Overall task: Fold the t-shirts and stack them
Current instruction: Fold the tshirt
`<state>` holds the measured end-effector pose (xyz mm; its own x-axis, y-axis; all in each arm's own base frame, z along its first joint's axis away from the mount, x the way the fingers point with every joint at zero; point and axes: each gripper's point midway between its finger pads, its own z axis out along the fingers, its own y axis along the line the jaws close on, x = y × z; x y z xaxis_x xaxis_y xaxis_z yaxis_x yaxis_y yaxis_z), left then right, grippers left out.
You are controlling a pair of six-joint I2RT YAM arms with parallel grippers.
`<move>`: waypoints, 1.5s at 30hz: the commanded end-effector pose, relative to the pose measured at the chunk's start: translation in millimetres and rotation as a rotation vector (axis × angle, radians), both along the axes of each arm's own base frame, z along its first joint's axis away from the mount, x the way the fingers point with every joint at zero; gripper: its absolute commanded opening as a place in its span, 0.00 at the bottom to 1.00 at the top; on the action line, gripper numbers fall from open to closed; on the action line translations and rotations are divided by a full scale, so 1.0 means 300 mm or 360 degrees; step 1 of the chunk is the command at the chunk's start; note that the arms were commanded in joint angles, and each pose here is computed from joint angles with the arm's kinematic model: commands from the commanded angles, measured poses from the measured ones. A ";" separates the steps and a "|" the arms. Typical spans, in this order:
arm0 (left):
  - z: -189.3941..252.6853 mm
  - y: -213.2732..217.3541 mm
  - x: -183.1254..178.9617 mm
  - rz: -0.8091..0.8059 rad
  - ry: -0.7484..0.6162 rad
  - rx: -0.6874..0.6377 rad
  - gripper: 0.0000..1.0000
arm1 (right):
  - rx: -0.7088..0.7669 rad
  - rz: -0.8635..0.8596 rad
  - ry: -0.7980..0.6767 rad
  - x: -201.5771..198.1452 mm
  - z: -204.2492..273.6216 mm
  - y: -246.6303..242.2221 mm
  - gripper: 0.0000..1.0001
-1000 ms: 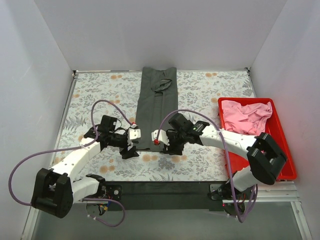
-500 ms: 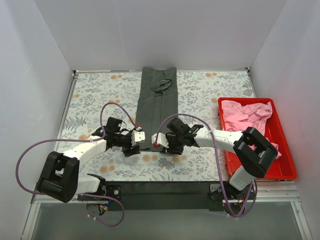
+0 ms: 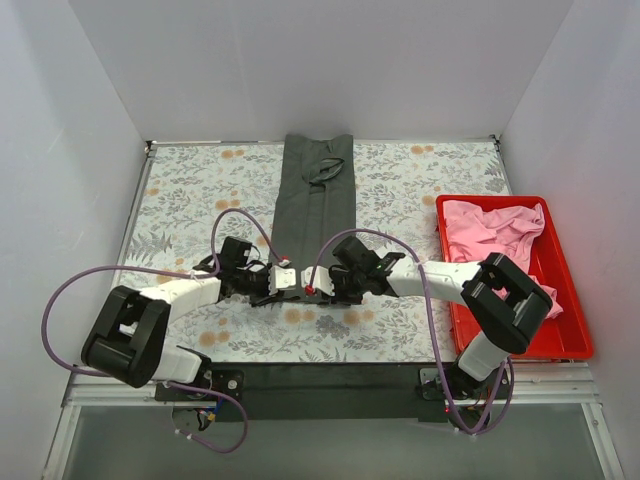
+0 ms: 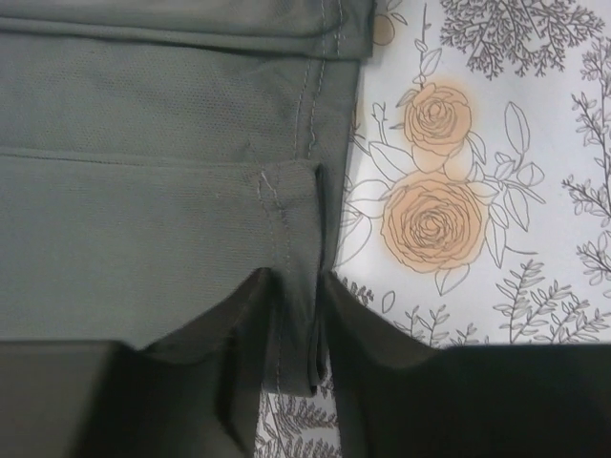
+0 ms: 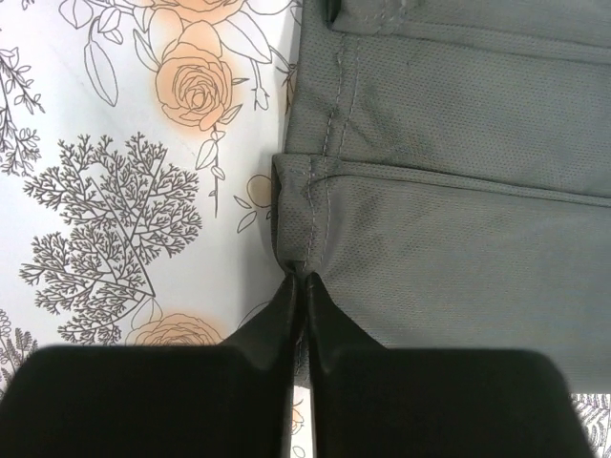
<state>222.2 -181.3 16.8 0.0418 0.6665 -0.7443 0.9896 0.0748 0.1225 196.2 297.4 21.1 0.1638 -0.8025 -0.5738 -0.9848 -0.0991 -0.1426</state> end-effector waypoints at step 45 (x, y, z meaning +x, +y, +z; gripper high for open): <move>0.317 -0.082 0.784 0.0097 -0.0521 -0.0154 0.00 | 0.0132 -0.0094 -0.0415 0.763 0.278 -0.028 0.01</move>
<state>427.9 -202.8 91.0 0.1596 0.6154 -0.7719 0.9365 0.1529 0.3155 401.9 286.5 93.6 0.2156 -0.7803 -0.5871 -0.9392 -0.0011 -0.3434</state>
